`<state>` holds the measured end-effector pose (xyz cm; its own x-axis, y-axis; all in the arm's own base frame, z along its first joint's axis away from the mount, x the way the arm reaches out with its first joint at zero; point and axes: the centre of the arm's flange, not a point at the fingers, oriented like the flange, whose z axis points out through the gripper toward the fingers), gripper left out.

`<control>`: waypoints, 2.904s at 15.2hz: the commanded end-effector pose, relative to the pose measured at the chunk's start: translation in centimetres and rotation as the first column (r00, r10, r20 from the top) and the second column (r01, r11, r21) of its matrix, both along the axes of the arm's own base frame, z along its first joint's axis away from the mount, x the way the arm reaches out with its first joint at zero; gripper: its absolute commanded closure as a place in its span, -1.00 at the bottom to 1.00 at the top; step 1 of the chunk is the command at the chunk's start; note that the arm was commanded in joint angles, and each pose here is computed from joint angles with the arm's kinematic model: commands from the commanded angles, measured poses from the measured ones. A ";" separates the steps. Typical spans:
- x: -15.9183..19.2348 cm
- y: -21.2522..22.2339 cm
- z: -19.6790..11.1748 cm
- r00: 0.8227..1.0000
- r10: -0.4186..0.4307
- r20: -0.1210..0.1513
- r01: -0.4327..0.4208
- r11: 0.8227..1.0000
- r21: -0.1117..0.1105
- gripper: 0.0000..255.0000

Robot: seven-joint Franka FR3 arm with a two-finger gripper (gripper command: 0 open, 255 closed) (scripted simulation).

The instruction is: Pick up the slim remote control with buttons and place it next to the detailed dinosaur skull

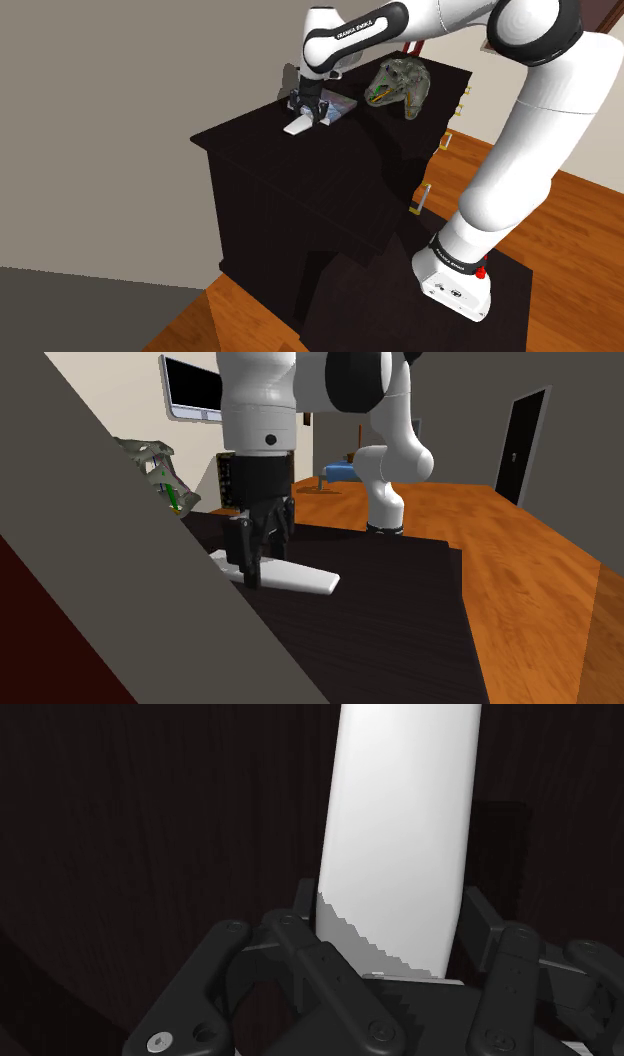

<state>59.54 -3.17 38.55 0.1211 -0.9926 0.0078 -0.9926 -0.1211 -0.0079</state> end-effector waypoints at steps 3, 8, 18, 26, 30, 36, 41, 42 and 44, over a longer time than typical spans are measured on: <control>0.0 0.0 2.1 1.000 0.000 0.000 0.000 1.000 0.000 1.00; 0.0 0.0 4.8 1.000 0.000 0.000 0.000 1.000 0.000 1.00; 0.0 0.0 10.0 1.000 0.000 0.000 0.000 1.000 0.000 1.00; 0.0 0.0 14.3 1.000 0.000 0.000 0.000 1.000 0.000 1.00; 0.0 0.0 16.4 1.000 0.000 0.000 0.000 1.000 0.000 1.00; 0.0 0.0 19.5 1.000 0.000 0.000 0.000 1.000 0.000 1.00; 0.0 0.0 22.2 1.000 0.000 0.000 0.000 1.000 0.000 1.00; 0.0 0.0 22.7 1.000 0.000 0.000 0.000 1.000 0.000 1.00; 0.0 0.0 23.8 1.000 0.000 0.000 0.000 1.000 0.000 1.00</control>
